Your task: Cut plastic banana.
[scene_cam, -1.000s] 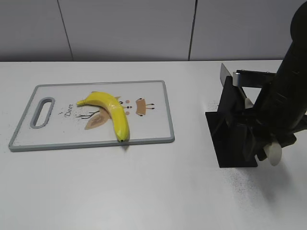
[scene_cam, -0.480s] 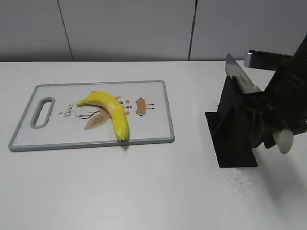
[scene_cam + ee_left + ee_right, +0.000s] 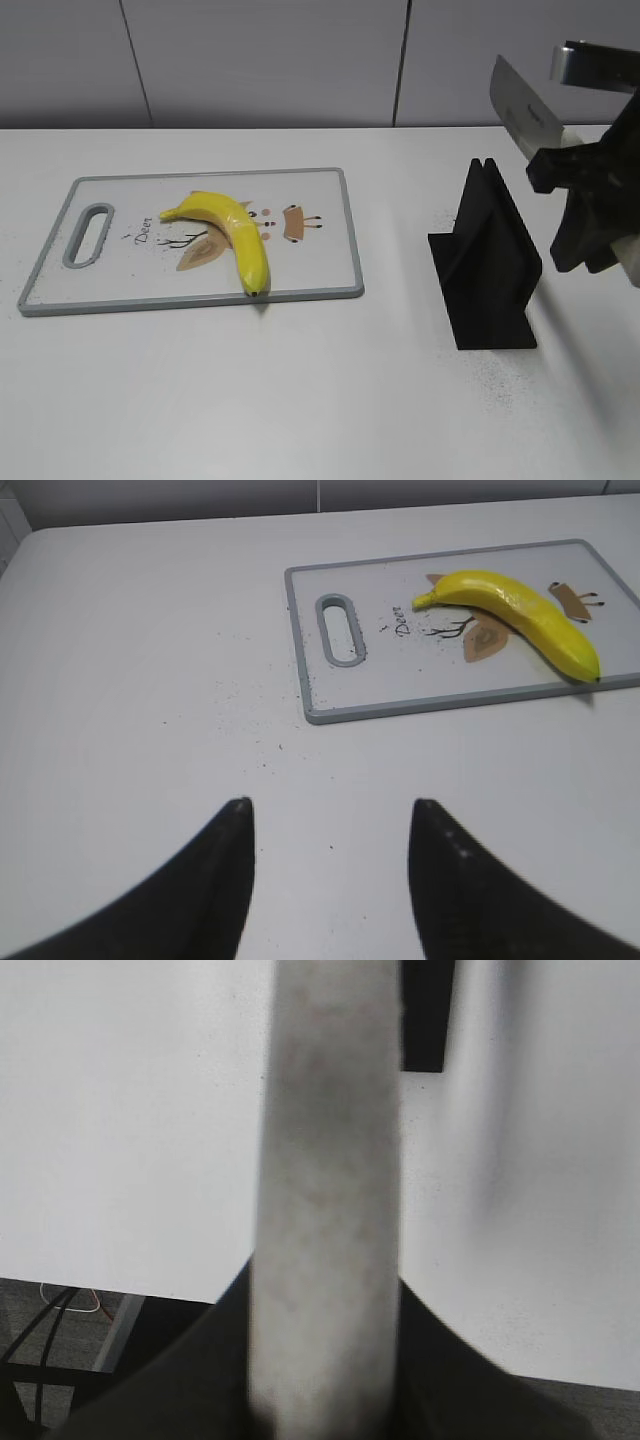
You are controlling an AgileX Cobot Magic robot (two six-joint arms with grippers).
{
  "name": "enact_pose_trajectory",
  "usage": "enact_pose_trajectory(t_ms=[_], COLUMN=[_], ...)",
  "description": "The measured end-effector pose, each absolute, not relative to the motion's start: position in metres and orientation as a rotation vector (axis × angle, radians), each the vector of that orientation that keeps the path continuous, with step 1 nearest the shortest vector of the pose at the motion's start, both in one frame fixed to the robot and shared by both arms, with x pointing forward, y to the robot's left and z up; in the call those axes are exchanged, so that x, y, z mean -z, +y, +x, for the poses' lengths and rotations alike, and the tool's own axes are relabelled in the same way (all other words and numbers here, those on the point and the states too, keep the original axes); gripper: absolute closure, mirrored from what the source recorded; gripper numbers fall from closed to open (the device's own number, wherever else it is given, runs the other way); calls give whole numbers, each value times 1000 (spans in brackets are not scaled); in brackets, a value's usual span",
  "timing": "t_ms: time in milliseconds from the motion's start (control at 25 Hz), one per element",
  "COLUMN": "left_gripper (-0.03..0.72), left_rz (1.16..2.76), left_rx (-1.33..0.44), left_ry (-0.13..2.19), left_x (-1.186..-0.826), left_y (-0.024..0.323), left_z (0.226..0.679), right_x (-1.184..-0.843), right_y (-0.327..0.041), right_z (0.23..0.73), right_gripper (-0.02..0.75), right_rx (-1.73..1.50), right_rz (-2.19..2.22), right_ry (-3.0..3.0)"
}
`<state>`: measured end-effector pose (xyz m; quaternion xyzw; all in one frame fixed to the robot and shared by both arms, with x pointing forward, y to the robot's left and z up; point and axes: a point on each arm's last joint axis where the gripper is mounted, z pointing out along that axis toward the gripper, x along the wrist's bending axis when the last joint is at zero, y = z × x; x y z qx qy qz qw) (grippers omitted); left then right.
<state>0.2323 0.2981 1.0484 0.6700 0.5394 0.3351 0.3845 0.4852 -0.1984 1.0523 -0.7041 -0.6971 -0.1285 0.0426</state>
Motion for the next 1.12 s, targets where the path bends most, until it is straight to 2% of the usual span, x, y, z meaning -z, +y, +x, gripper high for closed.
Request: enact_pose_trajectory(t_ms=[120,400,560,800,1120], left_gripper=[198,198,198,198,198], left_rz=[1707,1664,1674,1802,1924], left_rx=[-854,-890,-888,-881,-923], left_ry=[1374,1339,1341,1330,1251], left_x=[-1049,-1057,-1066,-1084,-1116], left_y=[298,298,298,294,286], left_z=[232,232,237,267,331], right_x=[-1069,-1122,-1135,-1133,-1110], right_y=[-201,-204,-202,-196,-182], right_z=[487,505,515,533,567], right_gripper=[537,538,538,538,538], right_rx=[364,551,593,554,475], right_rz=[-2140,-2006,-1888,-1649,-1325], right_ry=[-2203,-2542,-2694,-2888,-3028])
